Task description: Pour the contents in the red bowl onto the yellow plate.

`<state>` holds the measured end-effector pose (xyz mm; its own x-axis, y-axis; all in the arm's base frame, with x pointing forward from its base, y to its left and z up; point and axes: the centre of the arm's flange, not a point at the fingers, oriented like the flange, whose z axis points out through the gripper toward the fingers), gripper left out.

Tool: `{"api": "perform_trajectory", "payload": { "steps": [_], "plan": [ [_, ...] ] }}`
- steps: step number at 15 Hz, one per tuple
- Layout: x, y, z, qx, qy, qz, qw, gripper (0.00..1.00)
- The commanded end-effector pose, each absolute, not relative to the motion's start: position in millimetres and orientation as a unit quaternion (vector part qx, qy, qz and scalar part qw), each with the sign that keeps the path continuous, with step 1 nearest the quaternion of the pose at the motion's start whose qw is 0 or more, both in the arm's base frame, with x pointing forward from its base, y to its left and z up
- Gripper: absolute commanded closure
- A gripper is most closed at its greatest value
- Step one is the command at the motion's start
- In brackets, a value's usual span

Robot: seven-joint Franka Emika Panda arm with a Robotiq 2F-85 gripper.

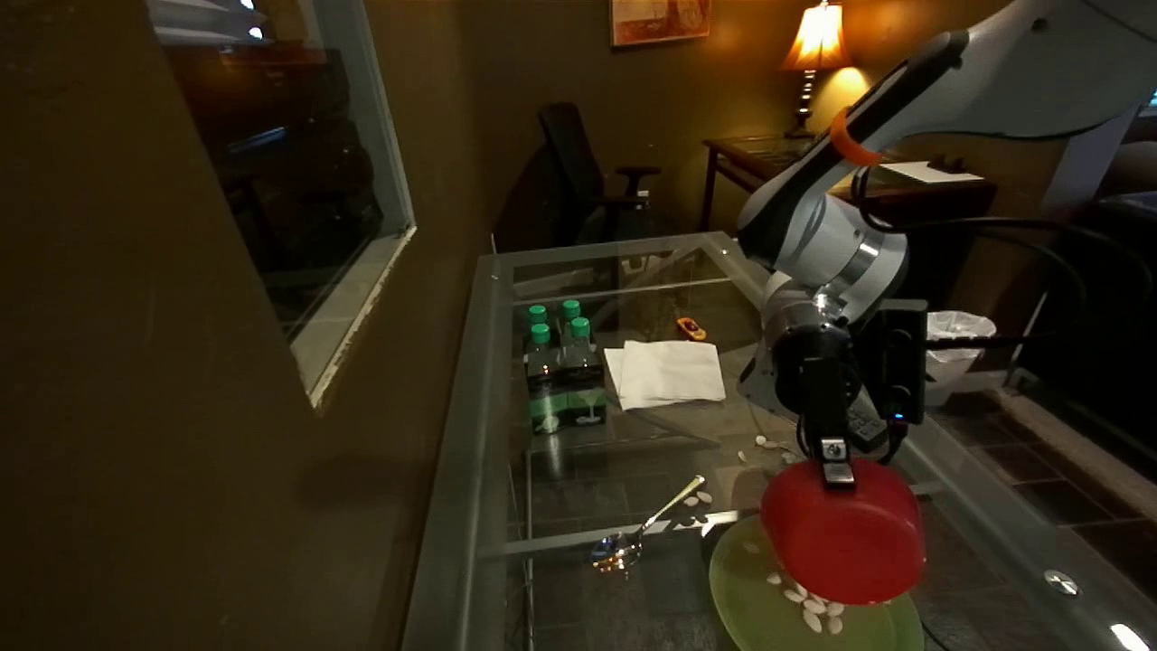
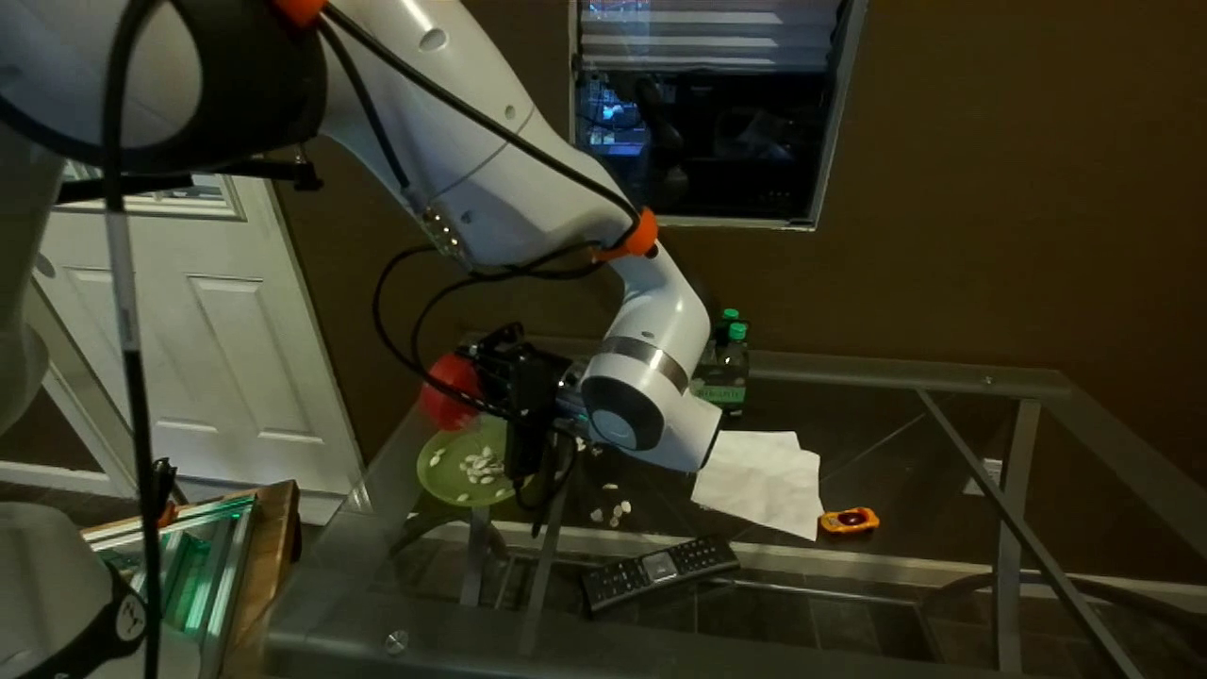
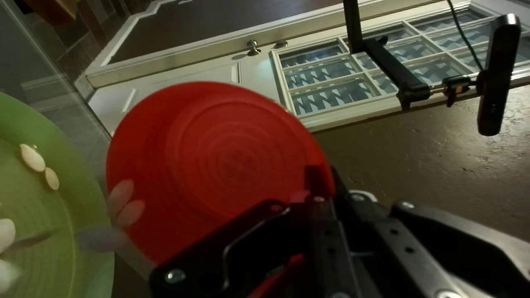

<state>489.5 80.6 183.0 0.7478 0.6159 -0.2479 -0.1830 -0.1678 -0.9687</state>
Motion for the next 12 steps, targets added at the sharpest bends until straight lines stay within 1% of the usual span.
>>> {"api": "perform_trajectory", "payload": {
  "steps": [1, 6, 8, 12],
  "plan": [
    [505.5, 84.8, 173.9, -0.666, -0.148, 0.319, 0.658, 0.99],
    [514.2, 86.8, 171.0, -0.633, -0.138, 0.308, 0.697, 0.99],
    [514.6, 88.6, 174.8, -0.631, -0.131, 0.308, 0.700, 0.99],
    [501.4, 106.0, 213.8, -0.718, -0.113, 0.311, 0.612, 0.99]
  ]
}}
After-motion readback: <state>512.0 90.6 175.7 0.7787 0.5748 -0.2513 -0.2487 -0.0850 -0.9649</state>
